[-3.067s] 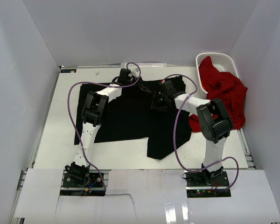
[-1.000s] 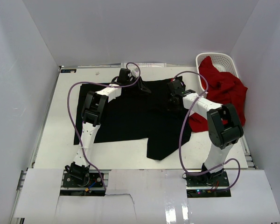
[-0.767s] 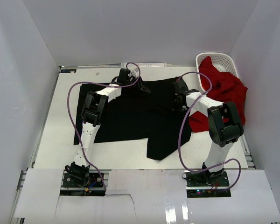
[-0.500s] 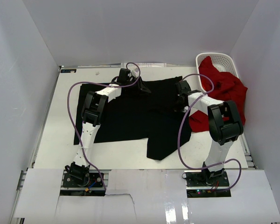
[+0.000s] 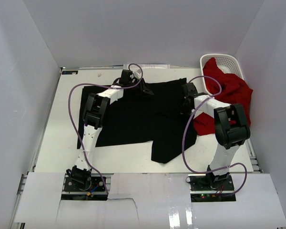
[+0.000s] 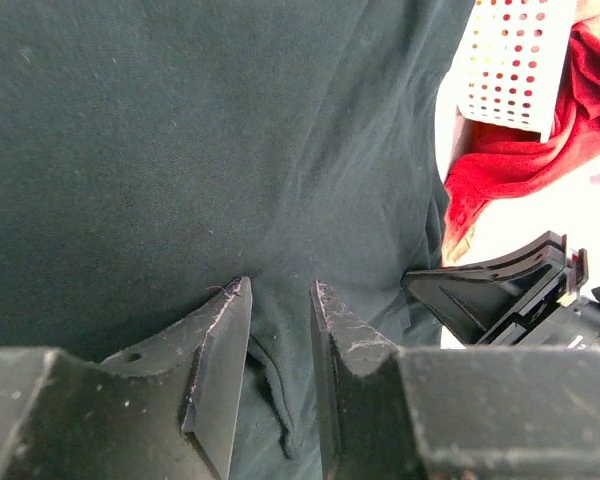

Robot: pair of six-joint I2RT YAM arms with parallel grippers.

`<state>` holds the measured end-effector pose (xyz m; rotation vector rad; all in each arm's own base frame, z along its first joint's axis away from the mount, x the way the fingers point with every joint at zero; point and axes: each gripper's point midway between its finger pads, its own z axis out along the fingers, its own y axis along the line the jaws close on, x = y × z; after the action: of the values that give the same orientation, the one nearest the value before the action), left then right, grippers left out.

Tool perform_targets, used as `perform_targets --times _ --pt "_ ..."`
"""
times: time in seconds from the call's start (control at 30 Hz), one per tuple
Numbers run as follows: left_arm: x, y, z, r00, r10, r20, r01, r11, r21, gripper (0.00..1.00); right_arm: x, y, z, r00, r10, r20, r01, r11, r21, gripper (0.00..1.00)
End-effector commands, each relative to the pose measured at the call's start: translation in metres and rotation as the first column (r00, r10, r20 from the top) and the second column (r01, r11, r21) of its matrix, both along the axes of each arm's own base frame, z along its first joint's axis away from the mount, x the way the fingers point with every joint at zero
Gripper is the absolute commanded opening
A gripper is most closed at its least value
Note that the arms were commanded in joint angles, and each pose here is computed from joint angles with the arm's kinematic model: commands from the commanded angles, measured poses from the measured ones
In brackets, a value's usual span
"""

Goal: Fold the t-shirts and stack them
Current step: Fold the flattened tshirt in 1/3 of the way

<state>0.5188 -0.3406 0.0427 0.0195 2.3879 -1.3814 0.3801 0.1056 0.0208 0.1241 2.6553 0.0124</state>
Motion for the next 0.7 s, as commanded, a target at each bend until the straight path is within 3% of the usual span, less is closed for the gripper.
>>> perform_targets --times 0.0,0.1,0.2,0.3,0.47,0.57,0.6,0.63,0.67 --pt "0.013 0.005 0.051 0.995 0.011 0.095 -0.009 1.000 -0.019 0.42 -0.023 -0.028 0.001 0.997 -0.039 -0.071 0.032 0.995 -0.098 0.09" --pt "0.016 0.003 0.057 0.995 0.010 0.103 -0.007 1.000 -0.026 0.42 -0.012 -0.018 0.016 0.999 -0.025 -0.046 0.023 0.998 -0.050 0.16" --pt "0.021 0.002 0.069 0.993 0.010 0.119 -0.006 0.999 -0.034 0.42 -0.003 0.004 0.030 0.999 0.018 -0.032 -0.017 0.999 0.050 0.29" --pt "0.026 -0.001 0.092 0.990 0.005 0.143 0.004 0.998 -0.062 0.43 0.014 0.019 0.051 0.999 0.032 0.030 -0.035 0.992 0.120 0.35" --pt "0.033 0.013 0.160 0.972 0.036 0.231 -0.010 0.994 -0.113 0.43 0.063 0.034 0.095 0.986 0.049 0.157 -0.072 0.986 0.147 0.35" --pt "0.043 0.069 0.188 0.961 0.137 0.240 -0.111 0.987 -0.120 0.43 0.085 0.036 0.098 0.982 0.071 0.174 -0.093 0.989 0.118 0.35" --pt "0.041 0.089 0.167 0.969 0.170 0.180 -0.154 0.983 -0.099 0.43 0.102 0.039 0.116 0.971 0.086 0.221 -0.113 0.987 0.111 0.36" --pt "0.041 0.108 0.163 0.966 0.205 0.159 -0.192 0.977 -0.090 0.43 0.112 0.039 0.104 0.974 0.097 0.204 -0.119 0.988 0.099 0.36" --pt "0.047 0.147 0.166 0.947 0.274 0.170 -0.267 0.961 -0.067 0.43 0.128 0.041 0.119 0.966 0.096 0.241 -0.121 0.989 0.090 0.36"
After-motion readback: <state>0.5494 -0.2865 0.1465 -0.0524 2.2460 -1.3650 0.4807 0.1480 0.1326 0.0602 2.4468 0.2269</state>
